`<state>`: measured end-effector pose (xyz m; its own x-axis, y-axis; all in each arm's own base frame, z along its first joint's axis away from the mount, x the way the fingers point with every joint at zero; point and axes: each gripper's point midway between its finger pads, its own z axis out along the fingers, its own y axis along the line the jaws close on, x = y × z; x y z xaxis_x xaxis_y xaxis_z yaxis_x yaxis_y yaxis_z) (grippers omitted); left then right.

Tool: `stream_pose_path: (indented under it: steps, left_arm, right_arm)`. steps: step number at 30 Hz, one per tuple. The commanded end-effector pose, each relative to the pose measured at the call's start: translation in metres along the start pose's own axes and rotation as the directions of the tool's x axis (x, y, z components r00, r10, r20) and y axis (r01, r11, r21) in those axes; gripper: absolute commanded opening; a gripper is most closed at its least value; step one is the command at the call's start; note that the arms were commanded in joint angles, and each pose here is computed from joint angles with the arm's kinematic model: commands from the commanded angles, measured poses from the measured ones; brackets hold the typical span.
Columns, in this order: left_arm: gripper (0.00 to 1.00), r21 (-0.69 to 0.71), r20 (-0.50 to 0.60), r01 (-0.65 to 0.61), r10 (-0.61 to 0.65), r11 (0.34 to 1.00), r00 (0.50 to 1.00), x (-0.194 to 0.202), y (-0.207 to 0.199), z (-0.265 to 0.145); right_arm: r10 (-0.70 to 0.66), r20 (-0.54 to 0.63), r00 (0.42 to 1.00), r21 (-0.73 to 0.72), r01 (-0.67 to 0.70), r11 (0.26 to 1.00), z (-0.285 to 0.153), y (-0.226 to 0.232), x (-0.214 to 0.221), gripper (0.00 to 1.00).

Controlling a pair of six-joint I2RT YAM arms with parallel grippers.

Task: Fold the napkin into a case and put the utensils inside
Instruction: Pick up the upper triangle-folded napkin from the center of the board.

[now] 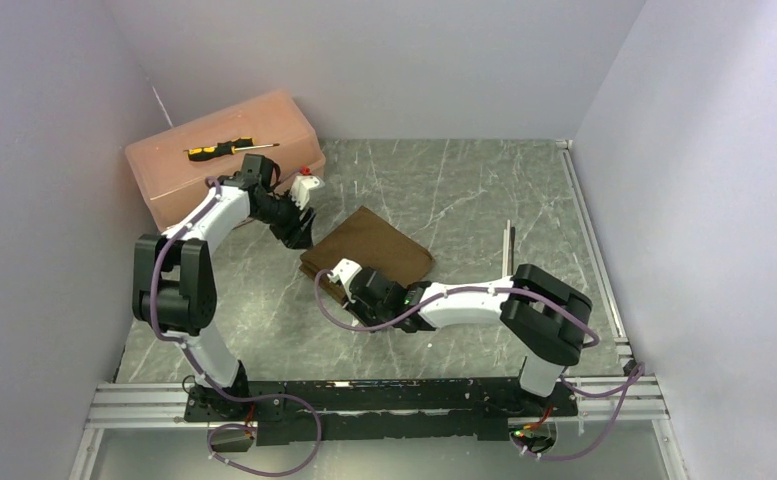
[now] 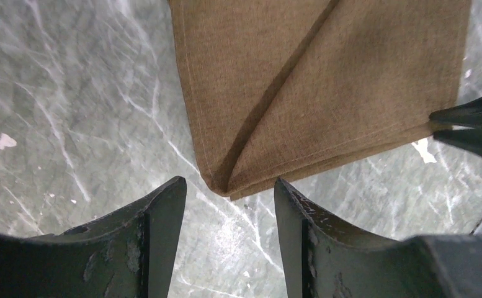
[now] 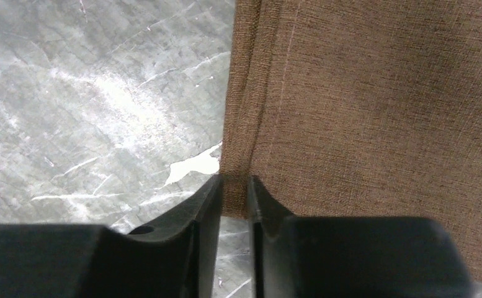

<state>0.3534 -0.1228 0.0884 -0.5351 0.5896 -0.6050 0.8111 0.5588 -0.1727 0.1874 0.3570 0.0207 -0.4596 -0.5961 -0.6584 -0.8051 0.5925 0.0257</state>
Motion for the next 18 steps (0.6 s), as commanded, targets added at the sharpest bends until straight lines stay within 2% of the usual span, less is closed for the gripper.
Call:
stream_pose_path:
  steps: [1, 3, 8, 11, 18]
  left_arm:
    - [0.6, 0.061, 0.108, 0.004, -0.01, 0.998, 0.994, -0.029, -0.009, -0.009]
    - [0.61, 0.072, 0.117, -0.053, 0.044, 0.996, 0.992, -0.025, -0.013, -0.007]
    - [0.6, 0.041, 0.129, -0.161, 0.155, 0.986, 0.979, -0.02, -0.019, 0.006]
    - [0.58, 0.04, 0.106, -0.157, 0.152, 0.987, 0.983, -0.016, -0.022, 0.021]
    - [0.51, -0.031, 0.009, -0.18, 0.18, 0.983, 0.984, 0.008, -0.005, 0.035]
  right_arm:
    - [-0.029, 0.04, 0.999, 0.019, 0.028, 0.999, -0.009, -0.004, -0.009, 0.31]
    - [-0.03, 0.054, 0.998, 0.027, 0.029, 0.999, -0.014, -0.005, -0.012, 0.35]
    - [-0.026, 0.113, 0.993, 0.036, 0.022, 0.999, -0.028, -0.008, -0.023, 0.34]
    - [-0.007, 0.153, 0.988, 0.023, 0.003, 1.0, -0.032, -0.005, -0.03, 0.31]
    - [0.021, 0.112, 0.993, -0.001, -0.021, 1.0, -0.027, -0.002, -0.012, 0.24]
